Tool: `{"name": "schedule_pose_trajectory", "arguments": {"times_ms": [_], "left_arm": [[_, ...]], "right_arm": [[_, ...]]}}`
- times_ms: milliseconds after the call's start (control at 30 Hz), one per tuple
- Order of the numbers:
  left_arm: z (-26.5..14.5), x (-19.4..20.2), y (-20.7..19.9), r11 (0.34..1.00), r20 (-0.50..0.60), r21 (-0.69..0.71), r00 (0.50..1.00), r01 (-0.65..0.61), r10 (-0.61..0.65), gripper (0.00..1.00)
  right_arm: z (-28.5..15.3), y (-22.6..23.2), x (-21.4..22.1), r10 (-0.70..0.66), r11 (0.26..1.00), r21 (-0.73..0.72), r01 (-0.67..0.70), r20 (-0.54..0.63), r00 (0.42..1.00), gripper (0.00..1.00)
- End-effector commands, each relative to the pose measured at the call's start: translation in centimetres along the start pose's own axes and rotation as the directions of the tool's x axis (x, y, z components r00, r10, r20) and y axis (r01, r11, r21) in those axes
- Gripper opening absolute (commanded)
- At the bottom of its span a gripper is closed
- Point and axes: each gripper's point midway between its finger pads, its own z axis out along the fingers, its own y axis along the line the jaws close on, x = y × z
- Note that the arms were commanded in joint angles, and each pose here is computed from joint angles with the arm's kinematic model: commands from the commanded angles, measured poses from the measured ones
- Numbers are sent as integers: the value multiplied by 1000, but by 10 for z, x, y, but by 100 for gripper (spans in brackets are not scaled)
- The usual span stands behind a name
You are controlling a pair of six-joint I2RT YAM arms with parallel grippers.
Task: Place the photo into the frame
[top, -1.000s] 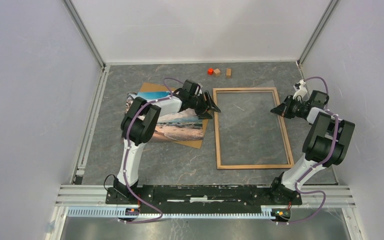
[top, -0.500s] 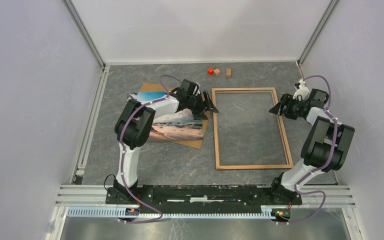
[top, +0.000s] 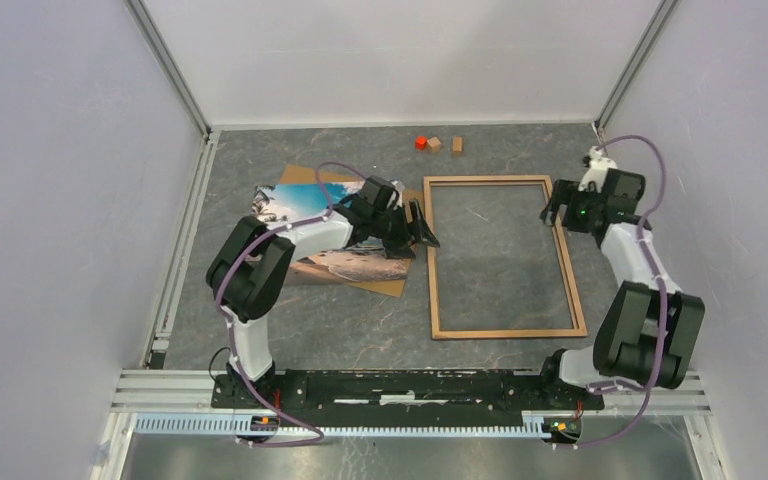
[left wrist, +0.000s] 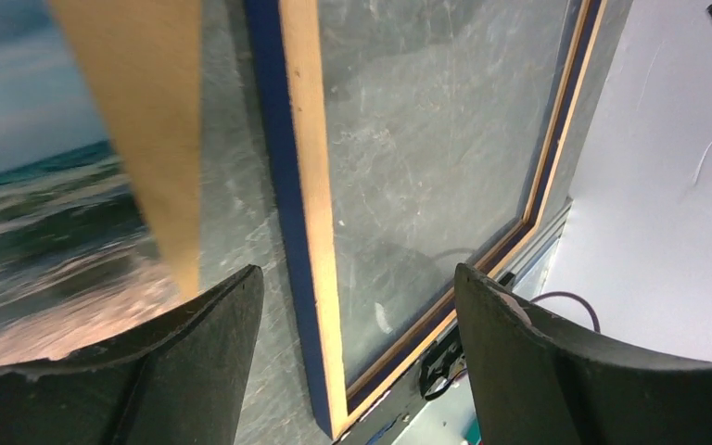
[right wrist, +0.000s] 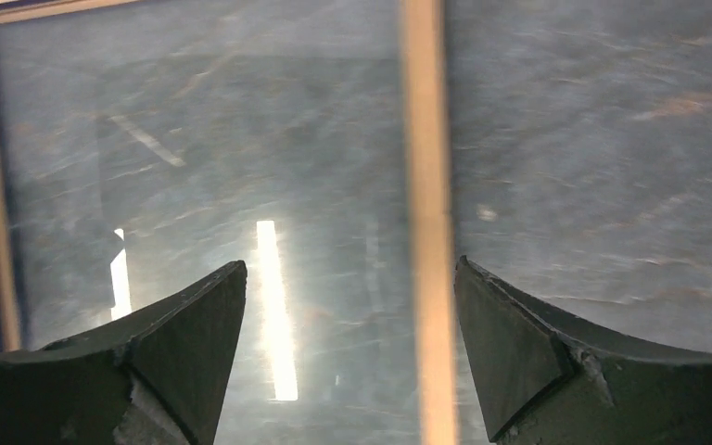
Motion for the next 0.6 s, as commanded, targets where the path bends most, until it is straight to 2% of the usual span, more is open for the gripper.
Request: {"name": "schedule_pose_trajectory", "arguments": {"times_ms": [0,167,267,333,400,567], "left_arm": [[33,7,-18,998,7,61,999,32,-32,82],[72,19,-43,992,-32,110,998,65,-62,82],[91,21,-62,991,-40,130,999,26,-21,82],[94,17,-67,991,-44,131,999,13,-8,82],[79,13,-66,991,-22,134,1000,-9,12,82],[-15,4,-28,989,82,113,993,-93,84,85]], "right_arm": [[-3,50,2,-34,998,-59,36,44,998,88],[-6,81,3,-28,993,-113,33,45,999,88],[-9,74,-1,47,999,-26,-46,66,997,89],[-9,78,-5,48,998,-39,-46,57,997,92],[-9,86,-10,46,996,-80,-42,45,998,98],[-9,139,-12,72,951,-304,-53,51,996,98]]}}
